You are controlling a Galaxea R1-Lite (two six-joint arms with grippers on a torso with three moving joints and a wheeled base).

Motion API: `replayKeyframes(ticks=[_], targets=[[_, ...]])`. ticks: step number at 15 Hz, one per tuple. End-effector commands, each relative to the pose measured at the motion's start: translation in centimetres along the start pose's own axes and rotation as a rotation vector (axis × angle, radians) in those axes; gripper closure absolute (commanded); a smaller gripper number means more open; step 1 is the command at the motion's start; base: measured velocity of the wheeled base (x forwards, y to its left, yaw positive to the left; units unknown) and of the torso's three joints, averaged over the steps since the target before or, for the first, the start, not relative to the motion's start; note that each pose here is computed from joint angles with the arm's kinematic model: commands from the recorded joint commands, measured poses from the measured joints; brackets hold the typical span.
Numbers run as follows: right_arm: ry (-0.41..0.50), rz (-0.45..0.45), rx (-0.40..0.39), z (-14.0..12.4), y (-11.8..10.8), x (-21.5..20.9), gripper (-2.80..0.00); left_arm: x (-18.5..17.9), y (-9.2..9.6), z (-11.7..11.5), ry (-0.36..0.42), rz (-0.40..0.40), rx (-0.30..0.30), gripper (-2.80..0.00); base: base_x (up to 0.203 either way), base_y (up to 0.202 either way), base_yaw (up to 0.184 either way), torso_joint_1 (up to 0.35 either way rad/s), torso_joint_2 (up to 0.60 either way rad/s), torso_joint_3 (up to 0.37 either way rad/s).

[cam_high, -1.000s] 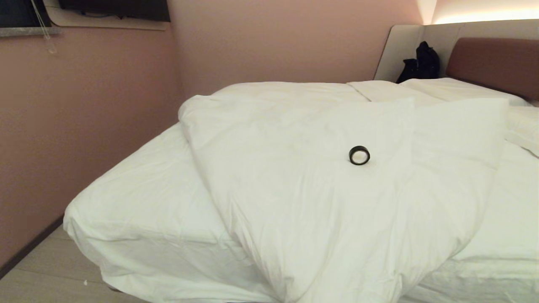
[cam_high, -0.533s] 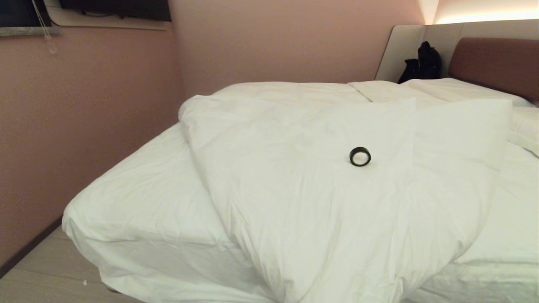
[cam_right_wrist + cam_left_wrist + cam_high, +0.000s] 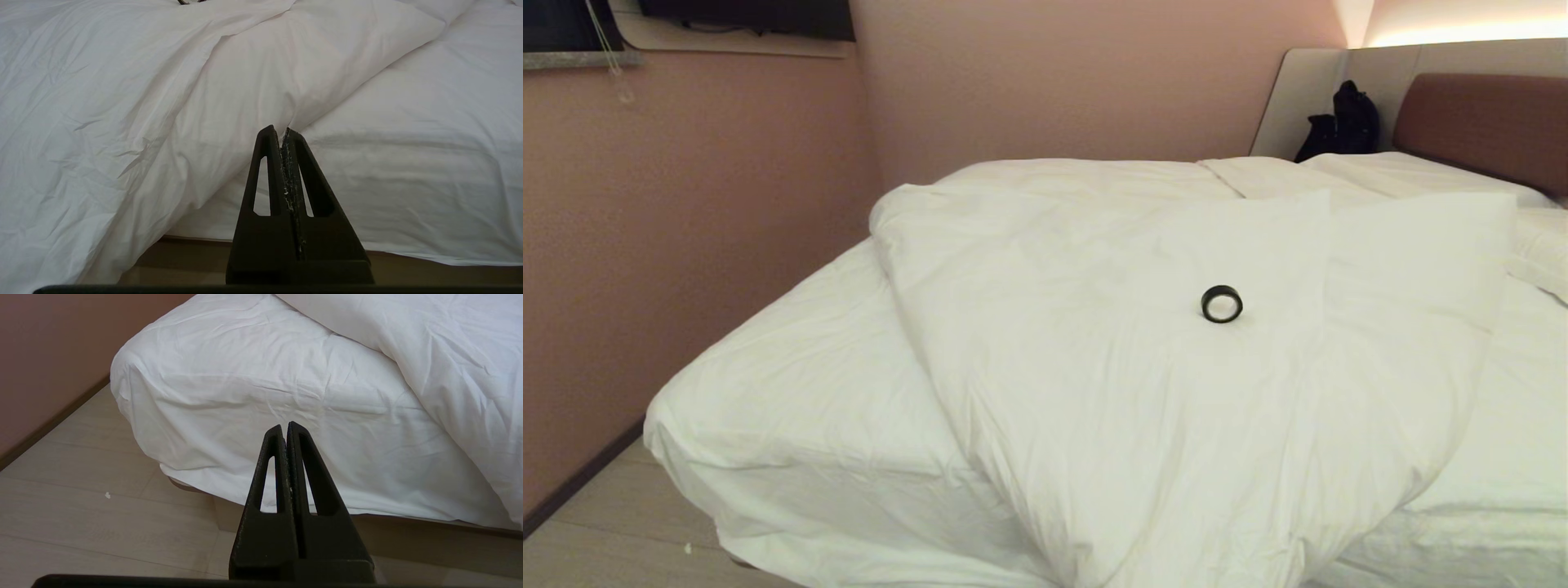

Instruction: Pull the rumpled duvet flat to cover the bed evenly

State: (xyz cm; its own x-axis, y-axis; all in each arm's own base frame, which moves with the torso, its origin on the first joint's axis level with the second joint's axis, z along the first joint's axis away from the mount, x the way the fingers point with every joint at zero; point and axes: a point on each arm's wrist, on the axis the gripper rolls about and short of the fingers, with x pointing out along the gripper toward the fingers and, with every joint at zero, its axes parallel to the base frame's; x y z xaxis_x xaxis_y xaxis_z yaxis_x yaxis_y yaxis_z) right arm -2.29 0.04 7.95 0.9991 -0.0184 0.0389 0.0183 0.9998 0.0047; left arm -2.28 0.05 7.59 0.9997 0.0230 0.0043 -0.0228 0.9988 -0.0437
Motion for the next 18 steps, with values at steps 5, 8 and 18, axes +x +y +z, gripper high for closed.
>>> replayKeyframes(ticks=[5,8,18], targets=[[0.001,0.0,0.0,0.01,0.0,0.01,0.0,0.0,0.0,0.0,0.0,0.0,-0.001,0.0,0.0,0.0,0.0,0.0,0.0,0.0],[-0.001,0.0,0.0,0.01,0.0,0.0,0.0,0.0,0.0,0.0,0.0,0.0,-0.001,0.0,0.0,0.0,0.0,0.0,0.0,0.0],[-0.001,0.002,0.0,0.01,0.0,0.0,0.0,0.0,0.0,-0.01,0.001,0.0,0.004,0.0,-0.111,0.0,0.0,0.001,0.0,0.002]])
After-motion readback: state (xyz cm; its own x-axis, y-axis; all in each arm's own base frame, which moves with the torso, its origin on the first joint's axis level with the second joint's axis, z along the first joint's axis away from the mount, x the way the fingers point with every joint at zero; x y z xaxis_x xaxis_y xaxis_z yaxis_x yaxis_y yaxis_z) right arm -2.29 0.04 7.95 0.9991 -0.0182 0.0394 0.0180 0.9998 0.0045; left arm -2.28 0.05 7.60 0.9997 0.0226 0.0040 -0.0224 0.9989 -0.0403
